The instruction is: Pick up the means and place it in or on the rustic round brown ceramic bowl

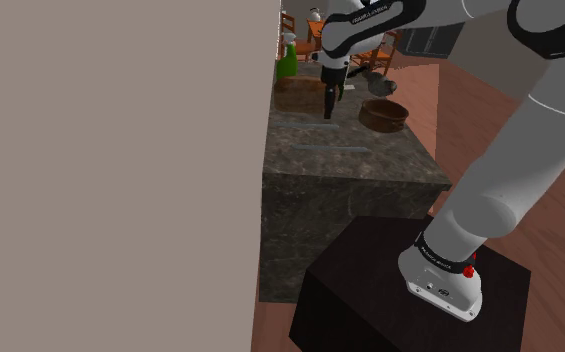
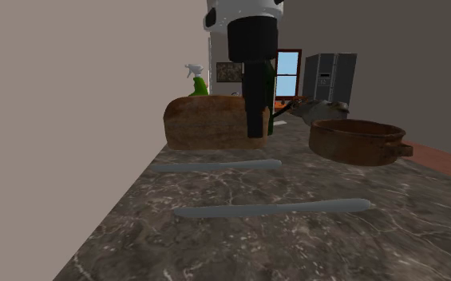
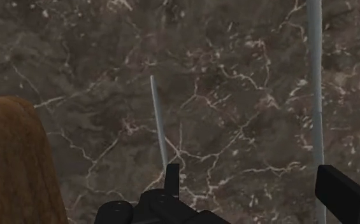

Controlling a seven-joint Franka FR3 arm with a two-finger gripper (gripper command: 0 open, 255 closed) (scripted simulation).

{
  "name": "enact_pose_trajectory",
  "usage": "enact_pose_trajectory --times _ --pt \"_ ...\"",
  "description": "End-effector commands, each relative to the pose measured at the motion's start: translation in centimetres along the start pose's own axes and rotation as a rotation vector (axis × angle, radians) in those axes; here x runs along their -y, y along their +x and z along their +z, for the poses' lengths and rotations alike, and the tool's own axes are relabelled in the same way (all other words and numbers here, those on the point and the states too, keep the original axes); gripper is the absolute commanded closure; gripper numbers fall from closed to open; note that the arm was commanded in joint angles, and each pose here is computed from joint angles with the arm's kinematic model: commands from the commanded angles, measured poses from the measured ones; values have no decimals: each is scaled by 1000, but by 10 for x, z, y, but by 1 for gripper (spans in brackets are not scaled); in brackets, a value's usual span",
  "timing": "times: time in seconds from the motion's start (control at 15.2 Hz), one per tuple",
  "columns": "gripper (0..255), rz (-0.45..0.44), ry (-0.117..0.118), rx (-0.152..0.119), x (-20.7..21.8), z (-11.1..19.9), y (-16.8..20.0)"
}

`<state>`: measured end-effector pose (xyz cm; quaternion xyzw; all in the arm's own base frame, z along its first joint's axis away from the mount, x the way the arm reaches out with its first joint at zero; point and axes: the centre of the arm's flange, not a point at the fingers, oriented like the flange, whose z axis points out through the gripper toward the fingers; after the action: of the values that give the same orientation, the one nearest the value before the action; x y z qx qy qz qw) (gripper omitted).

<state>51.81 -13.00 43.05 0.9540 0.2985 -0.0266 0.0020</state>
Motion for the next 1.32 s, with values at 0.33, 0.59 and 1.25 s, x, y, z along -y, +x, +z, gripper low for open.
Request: enact_pose_trajectory --times 0.33,0.59,1.25 --pt "0 -138 -16 1 -50 32 47" --pt "0 -138 -16 1 -51 54 47" --pt "0 -138 -16 1 -51 67 47"
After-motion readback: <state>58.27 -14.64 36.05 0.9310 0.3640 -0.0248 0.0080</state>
